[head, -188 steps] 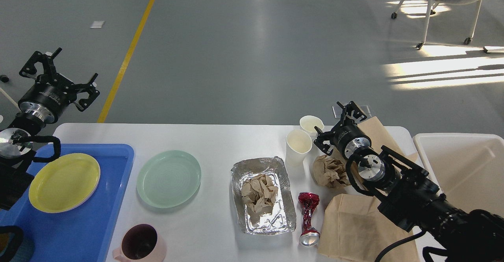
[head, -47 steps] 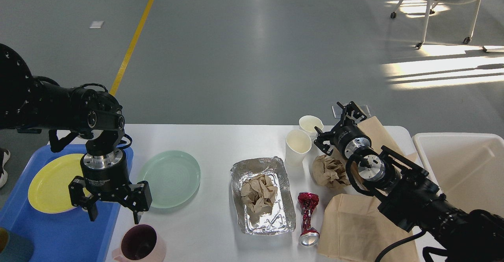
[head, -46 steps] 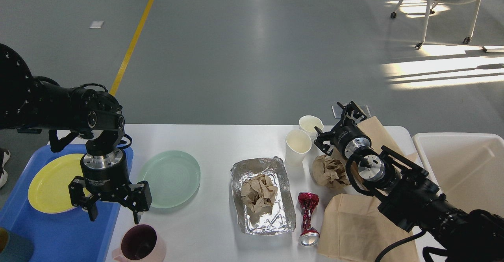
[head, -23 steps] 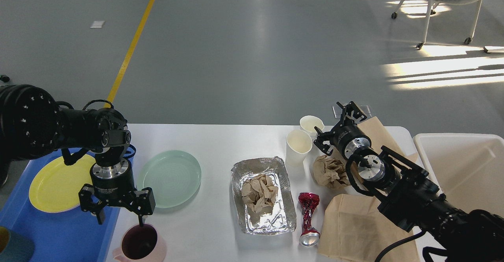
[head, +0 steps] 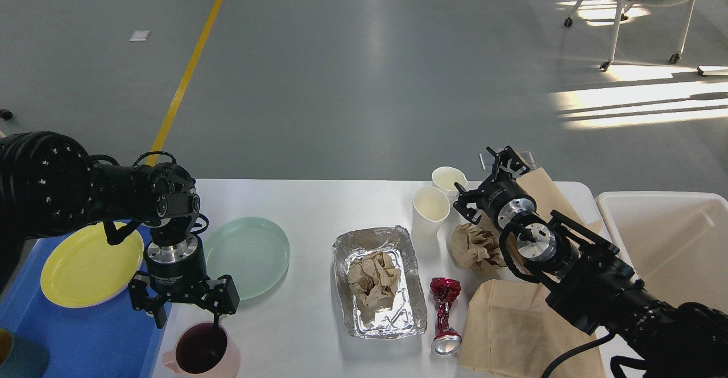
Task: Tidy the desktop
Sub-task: 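Lower the left gripper onto the pink mug rim and grasp it, then lift the pink mug and carry it onto the blue tray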
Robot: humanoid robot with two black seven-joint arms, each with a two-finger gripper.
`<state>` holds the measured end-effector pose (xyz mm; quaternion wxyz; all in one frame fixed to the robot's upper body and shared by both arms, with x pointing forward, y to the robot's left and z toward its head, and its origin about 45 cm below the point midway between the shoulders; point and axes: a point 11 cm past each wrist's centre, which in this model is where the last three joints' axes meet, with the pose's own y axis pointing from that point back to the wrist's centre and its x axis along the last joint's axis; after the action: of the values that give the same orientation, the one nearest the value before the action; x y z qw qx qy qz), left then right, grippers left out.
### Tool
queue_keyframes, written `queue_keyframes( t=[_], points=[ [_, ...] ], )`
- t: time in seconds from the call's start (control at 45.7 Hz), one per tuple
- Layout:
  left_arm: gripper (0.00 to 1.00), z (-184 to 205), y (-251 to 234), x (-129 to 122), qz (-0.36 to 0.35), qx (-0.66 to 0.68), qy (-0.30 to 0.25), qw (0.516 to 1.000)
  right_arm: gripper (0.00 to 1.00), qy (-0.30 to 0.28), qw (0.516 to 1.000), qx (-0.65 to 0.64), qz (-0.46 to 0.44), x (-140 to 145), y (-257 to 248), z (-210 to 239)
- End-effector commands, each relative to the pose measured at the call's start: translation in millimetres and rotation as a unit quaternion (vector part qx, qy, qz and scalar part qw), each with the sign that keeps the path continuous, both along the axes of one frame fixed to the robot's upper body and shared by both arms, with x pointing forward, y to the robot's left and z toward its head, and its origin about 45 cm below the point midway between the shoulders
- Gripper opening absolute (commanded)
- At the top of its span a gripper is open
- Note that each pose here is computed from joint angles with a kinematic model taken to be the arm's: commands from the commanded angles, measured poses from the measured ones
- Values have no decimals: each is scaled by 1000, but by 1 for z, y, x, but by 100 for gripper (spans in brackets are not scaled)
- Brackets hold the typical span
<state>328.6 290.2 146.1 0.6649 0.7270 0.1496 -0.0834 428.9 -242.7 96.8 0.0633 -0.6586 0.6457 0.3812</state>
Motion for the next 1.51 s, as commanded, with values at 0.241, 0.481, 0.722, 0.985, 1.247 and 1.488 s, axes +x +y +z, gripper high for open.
queue_keyframes(
  t=[0.241,0.481,0.722,0.985,1.247,1.488],
  points=[
    [96,7,-2,6,-1,-2,-9,1000,100,0,1000,0,0,0,0,0],
    [96,6,-3,3,-1,-4,-4,1000,100,0,1000,1,0,0,0,0],
    [96,17,-3,-2,-4,-3,5,1000,100,0,1000,0,0,0,0,0],
    [96,13,-1,-15,-11,3,27,1000,100,0,1000,1,0,0,0,0],
    [95,-3,8,-10,-13,13,18,1000,100,0,1000,1,0,0,0,0],
    [82,-6,7,-3,-10,8,4,1000,100,0,1000,0,0,0,0,0]
  ],
)
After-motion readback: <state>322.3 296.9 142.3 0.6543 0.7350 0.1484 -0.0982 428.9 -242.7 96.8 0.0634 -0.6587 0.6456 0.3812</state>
